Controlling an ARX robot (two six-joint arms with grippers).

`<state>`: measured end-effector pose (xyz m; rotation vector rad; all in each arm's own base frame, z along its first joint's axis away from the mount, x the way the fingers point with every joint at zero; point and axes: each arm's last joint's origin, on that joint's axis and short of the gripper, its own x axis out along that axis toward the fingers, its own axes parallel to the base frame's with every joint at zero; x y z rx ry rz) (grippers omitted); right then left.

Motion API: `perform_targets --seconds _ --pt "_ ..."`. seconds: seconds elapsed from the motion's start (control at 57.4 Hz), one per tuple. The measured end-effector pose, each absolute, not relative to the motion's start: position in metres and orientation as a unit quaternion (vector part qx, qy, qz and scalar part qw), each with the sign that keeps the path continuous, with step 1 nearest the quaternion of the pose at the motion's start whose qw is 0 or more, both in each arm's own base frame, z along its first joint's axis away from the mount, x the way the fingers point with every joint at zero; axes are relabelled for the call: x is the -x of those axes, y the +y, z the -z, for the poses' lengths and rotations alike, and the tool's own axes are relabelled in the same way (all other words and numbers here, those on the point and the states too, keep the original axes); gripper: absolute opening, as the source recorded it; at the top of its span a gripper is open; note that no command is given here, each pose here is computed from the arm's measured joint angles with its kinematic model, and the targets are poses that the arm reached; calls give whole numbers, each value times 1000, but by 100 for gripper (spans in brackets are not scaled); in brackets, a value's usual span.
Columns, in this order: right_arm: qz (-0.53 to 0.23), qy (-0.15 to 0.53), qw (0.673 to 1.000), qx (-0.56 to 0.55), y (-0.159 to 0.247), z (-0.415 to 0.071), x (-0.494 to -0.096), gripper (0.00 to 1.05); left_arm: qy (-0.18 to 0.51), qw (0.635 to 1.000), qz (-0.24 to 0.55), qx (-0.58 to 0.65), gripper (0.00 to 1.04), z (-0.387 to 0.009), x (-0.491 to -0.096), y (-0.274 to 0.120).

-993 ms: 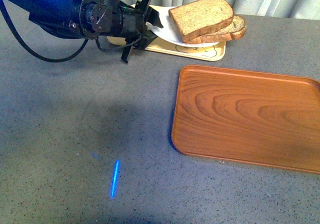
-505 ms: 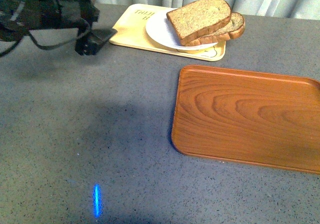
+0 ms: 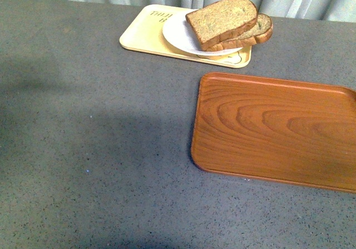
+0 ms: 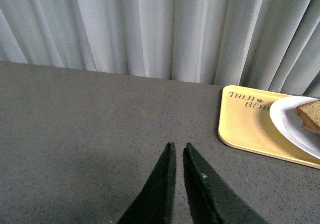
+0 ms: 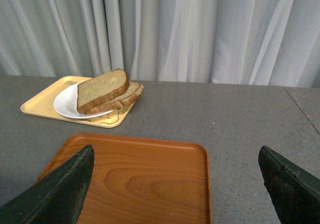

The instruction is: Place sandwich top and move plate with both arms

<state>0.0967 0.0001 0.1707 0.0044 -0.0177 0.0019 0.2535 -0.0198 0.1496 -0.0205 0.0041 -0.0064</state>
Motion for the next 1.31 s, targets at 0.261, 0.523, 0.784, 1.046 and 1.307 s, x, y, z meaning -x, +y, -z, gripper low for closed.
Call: perform_targets --seconds 0.261,0.523,0.784,1.046,1.307 --pt "-1 -9 1000 -2 0 -171 -97 96 7 1000 11 7 2 -161 -213 -7" --pt "-1 -9 1000 -2 0 -171 -97 96 8 1000 2 6 2 -162 -183 -1" --pt "-1 -9 1000 -2 0 -171 -97 96 6 1000 1 6 2 -163 -158 0" --pt "-1 -9 1000 -2 0 -171 -97 96 5 1000 1 5 2 -164 -142 0" --pt "-1 -9 1000 -2 0 -171 -97 96 -4 1000 2 5 2 -170 -130 0"
